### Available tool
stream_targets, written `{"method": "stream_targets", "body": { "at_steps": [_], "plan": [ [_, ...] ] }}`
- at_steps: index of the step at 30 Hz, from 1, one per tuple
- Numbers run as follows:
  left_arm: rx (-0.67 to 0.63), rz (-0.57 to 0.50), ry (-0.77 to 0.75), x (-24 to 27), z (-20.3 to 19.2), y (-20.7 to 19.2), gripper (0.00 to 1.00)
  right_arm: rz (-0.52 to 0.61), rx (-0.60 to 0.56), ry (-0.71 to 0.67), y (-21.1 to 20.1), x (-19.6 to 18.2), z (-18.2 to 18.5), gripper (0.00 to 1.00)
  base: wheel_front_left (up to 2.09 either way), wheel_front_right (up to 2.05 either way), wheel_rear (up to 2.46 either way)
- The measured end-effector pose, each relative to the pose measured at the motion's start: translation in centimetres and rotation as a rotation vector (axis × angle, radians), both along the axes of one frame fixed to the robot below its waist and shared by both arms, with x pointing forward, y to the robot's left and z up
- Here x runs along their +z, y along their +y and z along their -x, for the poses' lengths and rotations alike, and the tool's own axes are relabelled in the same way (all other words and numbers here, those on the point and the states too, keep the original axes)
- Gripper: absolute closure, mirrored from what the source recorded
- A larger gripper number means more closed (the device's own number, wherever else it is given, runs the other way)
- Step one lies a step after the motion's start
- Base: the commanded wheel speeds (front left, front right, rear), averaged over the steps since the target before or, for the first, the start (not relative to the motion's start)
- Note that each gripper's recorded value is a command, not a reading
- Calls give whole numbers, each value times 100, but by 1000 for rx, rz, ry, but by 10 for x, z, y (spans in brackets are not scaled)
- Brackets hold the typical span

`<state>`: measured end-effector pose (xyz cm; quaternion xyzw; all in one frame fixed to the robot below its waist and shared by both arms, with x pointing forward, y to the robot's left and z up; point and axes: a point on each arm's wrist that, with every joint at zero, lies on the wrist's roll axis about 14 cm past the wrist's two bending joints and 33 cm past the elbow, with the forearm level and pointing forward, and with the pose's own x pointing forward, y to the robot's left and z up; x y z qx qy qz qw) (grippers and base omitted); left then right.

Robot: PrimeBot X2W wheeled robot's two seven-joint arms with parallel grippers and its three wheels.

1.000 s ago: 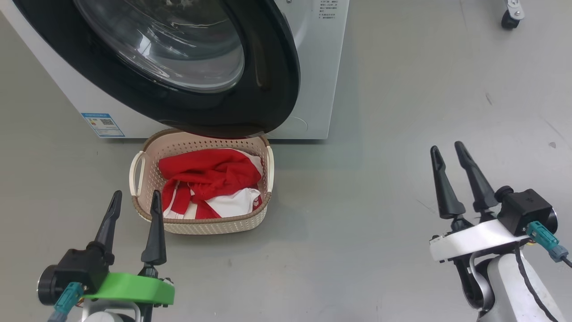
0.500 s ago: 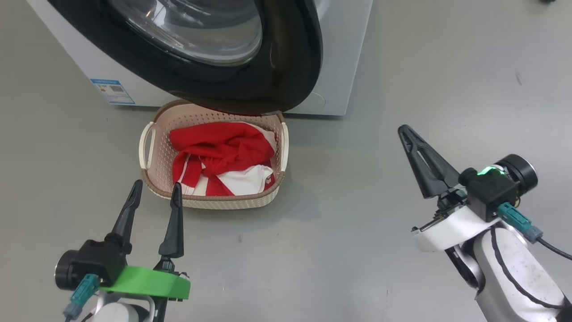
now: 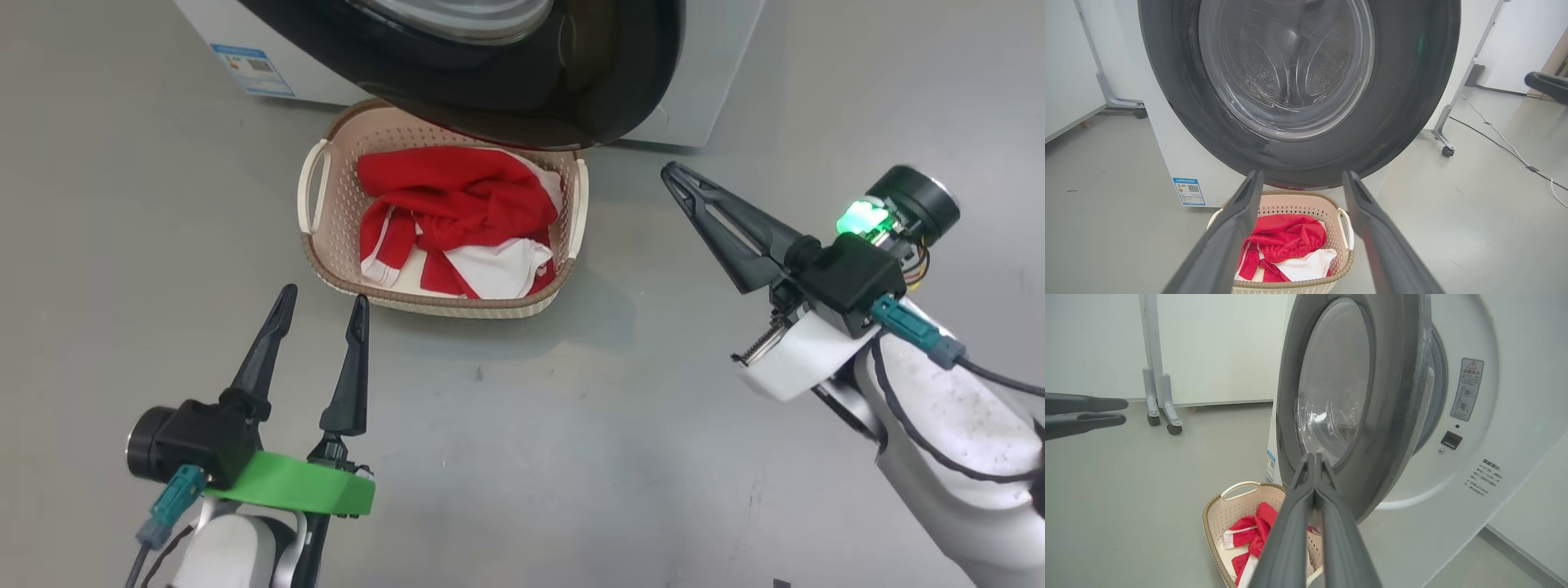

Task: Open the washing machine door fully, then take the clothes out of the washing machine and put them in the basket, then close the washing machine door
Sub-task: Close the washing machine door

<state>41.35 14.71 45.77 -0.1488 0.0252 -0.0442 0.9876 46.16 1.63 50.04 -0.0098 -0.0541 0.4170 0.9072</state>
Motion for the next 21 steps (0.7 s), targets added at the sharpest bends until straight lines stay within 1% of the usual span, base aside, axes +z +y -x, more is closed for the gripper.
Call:
{"method": "stream_targets", "body": {
  "at_steps": [4,7,12,21],
  "plan": [
    [13,-11,1,-3,-9,6,0,8,39,-19,11,0,-18,100,0,0,0],
    [16,0,2,-4,-14,7,0,9,56,-29,17,-2,-33,100,0,0,0],
    [28,18,17,-11,-19,9,0,11,66,-9,21,-15,-54,100,0,0,0],
    [73,-5,63,-27,-21,23,0,-5,68,24,29,-36,-85,100,0,0,0]
  ]
}}
